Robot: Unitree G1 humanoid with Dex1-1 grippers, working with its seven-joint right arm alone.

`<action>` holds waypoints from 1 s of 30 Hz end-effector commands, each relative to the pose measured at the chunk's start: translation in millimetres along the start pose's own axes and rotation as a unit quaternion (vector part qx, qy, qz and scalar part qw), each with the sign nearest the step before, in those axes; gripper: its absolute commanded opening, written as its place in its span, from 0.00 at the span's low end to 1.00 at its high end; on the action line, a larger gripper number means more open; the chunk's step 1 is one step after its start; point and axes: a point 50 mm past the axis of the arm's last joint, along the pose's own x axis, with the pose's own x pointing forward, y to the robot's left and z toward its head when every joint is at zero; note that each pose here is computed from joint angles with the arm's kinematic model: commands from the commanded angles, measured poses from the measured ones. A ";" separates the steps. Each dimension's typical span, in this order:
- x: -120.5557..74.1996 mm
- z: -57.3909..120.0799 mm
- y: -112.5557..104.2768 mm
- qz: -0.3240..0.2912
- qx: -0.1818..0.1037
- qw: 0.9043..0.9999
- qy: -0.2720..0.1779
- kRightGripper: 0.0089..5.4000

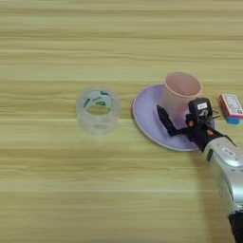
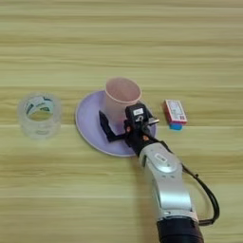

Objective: Move the objects on the table

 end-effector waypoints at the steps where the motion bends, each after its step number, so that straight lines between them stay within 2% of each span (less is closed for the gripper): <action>1: 4.0 22.8 -6.7 0.000 -0.035 0.999 -0.037 0.99; 12: -12.0 19.1 -13.7 0.001 -0.069 0.998 0.000 0.99; 24: -21.6 33.3 -25.2 -0.009 -0.063 0.998 -0.009 0.99; 30: -22.5 29.4 -23.3 0.000 -0.066 0.998 0.008 0.99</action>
